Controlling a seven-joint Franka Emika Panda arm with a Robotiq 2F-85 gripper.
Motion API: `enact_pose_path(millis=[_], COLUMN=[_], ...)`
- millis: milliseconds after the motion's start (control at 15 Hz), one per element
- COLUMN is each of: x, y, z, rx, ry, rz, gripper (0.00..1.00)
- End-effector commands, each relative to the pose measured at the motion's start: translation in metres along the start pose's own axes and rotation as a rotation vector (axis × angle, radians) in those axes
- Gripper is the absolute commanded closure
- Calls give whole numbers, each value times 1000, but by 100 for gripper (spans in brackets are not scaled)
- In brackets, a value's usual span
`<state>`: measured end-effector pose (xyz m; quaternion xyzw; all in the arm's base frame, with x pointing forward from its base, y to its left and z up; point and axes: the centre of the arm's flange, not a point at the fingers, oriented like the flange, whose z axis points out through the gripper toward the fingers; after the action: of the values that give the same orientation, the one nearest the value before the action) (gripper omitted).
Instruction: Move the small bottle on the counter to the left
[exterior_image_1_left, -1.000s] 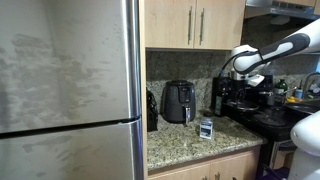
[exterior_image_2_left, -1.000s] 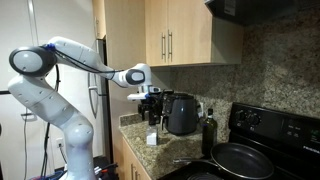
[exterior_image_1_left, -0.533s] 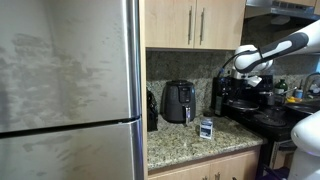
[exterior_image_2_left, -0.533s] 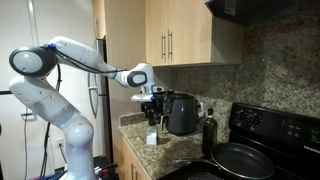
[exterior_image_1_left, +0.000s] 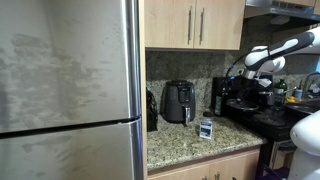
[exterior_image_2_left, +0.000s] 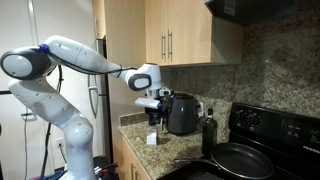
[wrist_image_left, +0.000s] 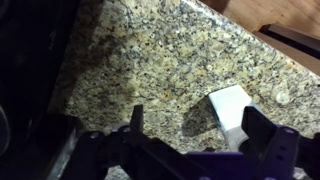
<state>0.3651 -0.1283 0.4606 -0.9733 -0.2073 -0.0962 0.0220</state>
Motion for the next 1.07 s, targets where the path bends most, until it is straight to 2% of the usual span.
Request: enact_pose_path(millis=[0, 133, 267, 333, 467, 600, 867, 1000], x=[71, 110, 127, 104, 119, 125, 149, 152], y=[-49, -97, -126, -122, -141, -135, -135, -131], z=[40, 49, 53, 48, 53, 61, 84, 95], rx=[40, 27, -43, 1, -18, -12, 18, 33], ry=[-50, -51, -53, -52, -55, -67, 28, 32], rz=[-187, -305, -394, -338, -385, -387, -357, -305], gripper=[0, 0, 0, 0, 0, 0, 0, 0])
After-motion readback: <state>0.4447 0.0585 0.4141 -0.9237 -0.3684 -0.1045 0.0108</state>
